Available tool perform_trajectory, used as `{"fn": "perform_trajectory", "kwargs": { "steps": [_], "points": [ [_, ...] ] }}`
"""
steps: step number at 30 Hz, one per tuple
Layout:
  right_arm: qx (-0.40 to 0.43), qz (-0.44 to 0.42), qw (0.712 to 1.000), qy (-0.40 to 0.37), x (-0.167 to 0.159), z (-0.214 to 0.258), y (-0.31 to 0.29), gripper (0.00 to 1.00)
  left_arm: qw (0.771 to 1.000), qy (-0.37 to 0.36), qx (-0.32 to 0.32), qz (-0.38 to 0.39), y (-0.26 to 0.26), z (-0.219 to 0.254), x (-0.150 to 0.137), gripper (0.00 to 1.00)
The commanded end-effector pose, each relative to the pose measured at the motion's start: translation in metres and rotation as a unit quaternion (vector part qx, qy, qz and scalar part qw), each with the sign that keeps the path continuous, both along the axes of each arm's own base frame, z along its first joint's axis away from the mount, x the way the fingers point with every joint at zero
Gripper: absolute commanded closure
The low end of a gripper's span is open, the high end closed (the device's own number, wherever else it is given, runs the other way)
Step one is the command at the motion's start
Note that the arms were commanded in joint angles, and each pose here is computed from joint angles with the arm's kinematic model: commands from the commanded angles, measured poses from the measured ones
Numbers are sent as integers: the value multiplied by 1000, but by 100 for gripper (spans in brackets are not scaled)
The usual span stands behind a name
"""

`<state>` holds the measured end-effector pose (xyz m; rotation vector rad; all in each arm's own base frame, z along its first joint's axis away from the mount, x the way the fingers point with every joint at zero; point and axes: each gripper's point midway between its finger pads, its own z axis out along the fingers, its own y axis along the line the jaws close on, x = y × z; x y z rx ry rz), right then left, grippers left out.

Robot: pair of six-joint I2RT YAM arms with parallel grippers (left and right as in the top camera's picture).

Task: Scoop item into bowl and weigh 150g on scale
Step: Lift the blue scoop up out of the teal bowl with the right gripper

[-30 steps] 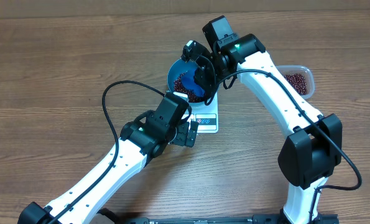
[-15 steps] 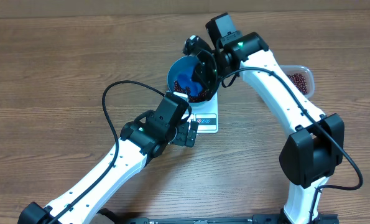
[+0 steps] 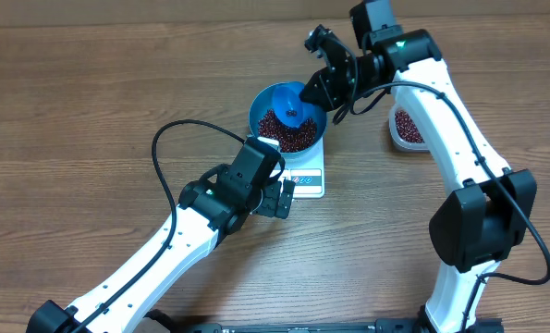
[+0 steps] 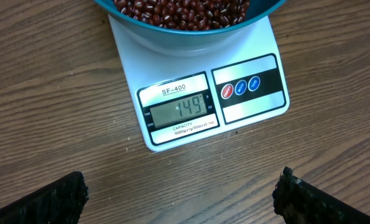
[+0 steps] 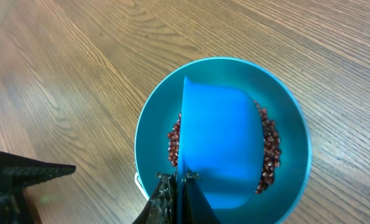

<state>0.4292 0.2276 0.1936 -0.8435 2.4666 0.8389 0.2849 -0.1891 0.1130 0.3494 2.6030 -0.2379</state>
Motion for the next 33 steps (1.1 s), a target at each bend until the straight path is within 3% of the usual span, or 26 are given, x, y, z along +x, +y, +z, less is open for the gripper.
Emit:
{"fn": "perform_trajectory", "kwargs": {
  "steps": [1, 18, 33],
  "points": [
    [48, 2, 999, 1, 2, 21, 3, 96, 1000, -1, 8, -3, 4, -2, -1, 0],
    [67, 9, 998, -3, 2, 28, 4, 96, 1000, -1, 8, -3, 4, -2, -1, 0],
    [25, -3, 993, -118, 7, 82, -13, 96, 1000, -1, 8, -3, 4, -2, -1, 1]
  ]
}}
